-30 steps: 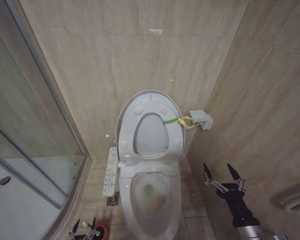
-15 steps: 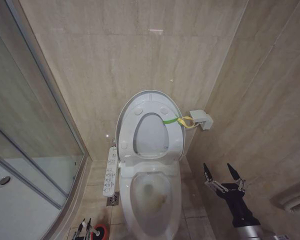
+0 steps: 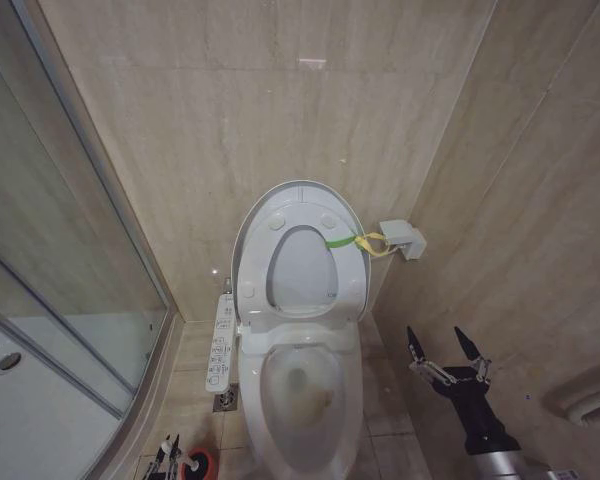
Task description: Open the toilet lid, clean the toilet bowl with a toilet brush, close the toilet lid, and flush.
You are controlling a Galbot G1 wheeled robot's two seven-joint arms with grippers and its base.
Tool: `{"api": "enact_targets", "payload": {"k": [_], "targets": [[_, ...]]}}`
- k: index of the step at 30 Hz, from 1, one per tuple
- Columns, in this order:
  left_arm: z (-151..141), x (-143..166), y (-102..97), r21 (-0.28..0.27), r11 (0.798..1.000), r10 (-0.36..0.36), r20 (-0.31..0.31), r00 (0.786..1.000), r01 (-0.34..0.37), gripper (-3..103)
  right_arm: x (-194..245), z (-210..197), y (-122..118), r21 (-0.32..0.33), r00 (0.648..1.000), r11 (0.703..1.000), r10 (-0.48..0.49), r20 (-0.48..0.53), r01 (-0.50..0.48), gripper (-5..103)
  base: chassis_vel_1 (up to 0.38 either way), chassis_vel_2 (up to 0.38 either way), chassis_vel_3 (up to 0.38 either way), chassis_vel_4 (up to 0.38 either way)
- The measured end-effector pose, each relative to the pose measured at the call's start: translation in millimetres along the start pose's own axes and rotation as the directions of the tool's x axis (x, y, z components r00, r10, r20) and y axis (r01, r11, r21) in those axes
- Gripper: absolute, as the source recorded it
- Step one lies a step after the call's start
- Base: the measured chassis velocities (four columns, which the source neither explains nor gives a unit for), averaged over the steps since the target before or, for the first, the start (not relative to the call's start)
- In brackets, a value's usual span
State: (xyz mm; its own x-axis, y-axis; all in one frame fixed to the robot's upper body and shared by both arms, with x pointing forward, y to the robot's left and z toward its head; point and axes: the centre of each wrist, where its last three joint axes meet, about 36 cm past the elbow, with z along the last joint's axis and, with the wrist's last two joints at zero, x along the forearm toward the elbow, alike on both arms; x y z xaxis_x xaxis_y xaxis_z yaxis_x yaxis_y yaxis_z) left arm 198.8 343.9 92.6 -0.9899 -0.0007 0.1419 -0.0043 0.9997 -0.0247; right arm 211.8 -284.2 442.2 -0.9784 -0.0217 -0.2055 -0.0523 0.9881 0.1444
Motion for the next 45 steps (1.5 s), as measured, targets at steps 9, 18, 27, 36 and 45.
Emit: {"api": "enact_targets", "payload": {"k": [9,18,27,36,45], "targets": [[-25,33,-5.5,0.017,1.0,0.017,0.044,0.999,-0.018,23,0,0,0,0.0,1.0,1.0,0.0,0.0,0.0,100,0.0,0.0,0.0,0.0],[-69,86,-10.8,0.006,1.0,0.012,0.106,0.994,-0.013,23,0,0,0,0.0,1.0,1.0,0.0,0.0,0.0,100,0.0,0.0,0.0,0.0],[-96,110,-25.5,-0.039,0.999,0.019,0.164,0.986,-0.012,23,0,0,0,0.0,1.0,1.0,0.0,0.0,0.0,100,0.0,0.0,0.0,0.0],[-146,149,-50.4,-0.026,0.999,0.051,0.193,0.98,-0.047,23,0,0,0,0.0,1.0,1.0,0.0,0.0,0.0,100,0.0,0.0,0.0,0.0],[-218,159,-56.2,-0.078,0.994,0.095,0.281,0.955,-0.076,23,0,0,0,0.0,1.0,1.0,0.0,0.0,0.0,100,0.0,0.0,0.0,0.0]]}}
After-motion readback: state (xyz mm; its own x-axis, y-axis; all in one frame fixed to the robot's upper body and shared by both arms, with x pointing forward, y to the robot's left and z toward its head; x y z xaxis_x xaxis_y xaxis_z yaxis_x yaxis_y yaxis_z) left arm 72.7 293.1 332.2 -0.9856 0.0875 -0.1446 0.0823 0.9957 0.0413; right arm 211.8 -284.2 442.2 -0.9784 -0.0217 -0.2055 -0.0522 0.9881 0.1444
